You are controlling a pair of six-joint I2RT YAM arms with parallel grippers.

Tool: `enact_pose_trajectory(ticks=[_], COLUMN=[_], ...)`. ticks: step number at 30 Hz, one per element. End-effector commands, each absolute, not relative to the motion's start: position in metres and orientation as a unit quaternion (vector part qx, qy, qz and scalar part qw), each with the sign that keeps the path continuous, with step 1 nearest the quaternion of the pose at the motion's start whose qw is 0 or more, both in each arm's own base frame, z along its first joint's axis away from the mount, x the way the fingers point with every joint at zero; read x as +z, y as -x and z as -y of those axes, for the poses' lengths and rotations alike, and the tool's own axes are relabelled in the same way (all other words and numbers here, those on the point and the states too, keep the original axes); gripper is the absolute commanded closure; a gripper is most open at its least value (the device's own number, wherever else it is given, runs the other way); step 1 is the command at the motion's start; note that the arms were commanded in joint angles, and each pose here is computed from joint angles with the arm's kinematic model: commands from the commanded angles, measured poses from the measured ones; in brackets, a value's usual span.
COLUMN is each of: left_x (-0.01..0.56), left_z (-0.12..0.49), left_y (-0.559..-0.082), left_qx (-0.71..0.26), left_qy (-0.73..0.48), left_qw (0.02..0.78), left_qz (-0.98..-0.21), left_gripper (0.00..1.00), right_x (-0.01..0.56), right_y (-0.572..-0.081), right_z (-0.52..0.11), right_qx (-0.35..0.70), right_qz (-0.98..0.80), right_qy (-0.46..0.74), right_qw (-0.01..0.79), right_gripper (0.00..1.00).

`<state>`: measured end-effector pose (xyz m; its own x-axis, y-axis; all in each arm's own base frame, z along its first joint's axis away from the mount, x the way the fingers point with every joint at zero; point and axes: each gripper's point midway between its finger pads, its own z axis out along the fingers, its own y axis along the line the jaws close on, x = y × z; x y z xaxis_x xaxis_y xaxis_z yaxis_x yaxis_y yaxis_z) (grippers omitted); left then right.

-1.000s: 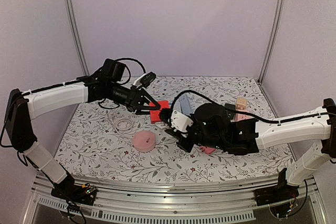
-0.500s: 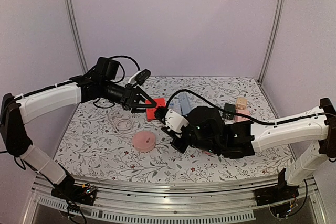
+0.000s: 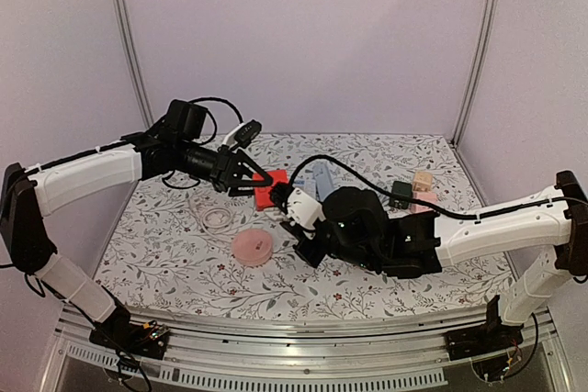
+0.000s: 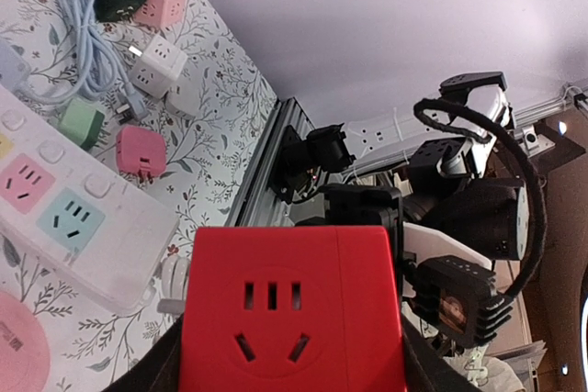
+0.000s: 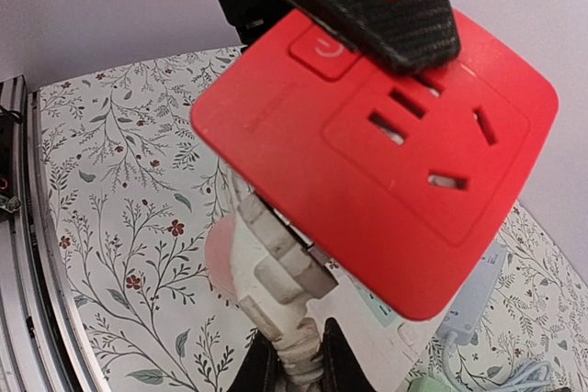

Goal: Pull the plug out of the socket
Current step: Remove the plug from the socket.

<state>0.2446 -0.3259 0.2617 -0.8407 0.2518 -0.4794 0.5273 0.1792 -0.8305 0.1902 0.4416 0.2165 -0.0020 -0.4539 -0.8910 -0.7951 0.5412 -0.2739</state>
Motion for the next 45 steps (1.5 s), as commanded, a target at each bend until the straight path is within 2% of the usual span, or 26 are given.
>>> enact_pose_trajectory(ticks=[1,12,20,30,37,45], left_x=[0.293,0.295,0.297,0.29,0.293,0.295], left_z=[0.322,0.348,0.354,0.349,0.329,0.318], left_y=[-0.265,-0.217,-0.199,-0.222,-0.257,-0.27], left_qx=[-0.574,-0.606,-0.616,-0.575,-0.559,-0.545], left_qy=[-0.293,-0.364,-0.39,-0.365,-0.306,-0.283], left_qw=[0.217,0.147,0.127,0.181,0.236,0.263], left_qz=[-0.733,-0.691,-0.672,-0.709,-0.734,-0.744], left_gripper=[1.0,1.0,1.0,1.0,1.0,1.0], right_x=[0.234,0.244,0.25,0.251,0.253,0.254], right_y=[-0.169,-0.187,-0.195,-0.186,-0.165,-0.156], right_z=[-0.451,-0.425,-0.414,-0.425,-0.441,-0.462], right_qx=[0.213,0.215,0.212,0.263,0.244,0.23], right_qz=[-0.676,-0.659,-0.665,-0.687,-0.683,-0.686], right_qy=[0.445,0.461,0.445,0.41,0.409,0.403], right_qw=[0.548,0.553,0.561,0.539,0.554,0.561], right_gripper=[1.0,1.0,1.0,1.0,1.0,1.0])
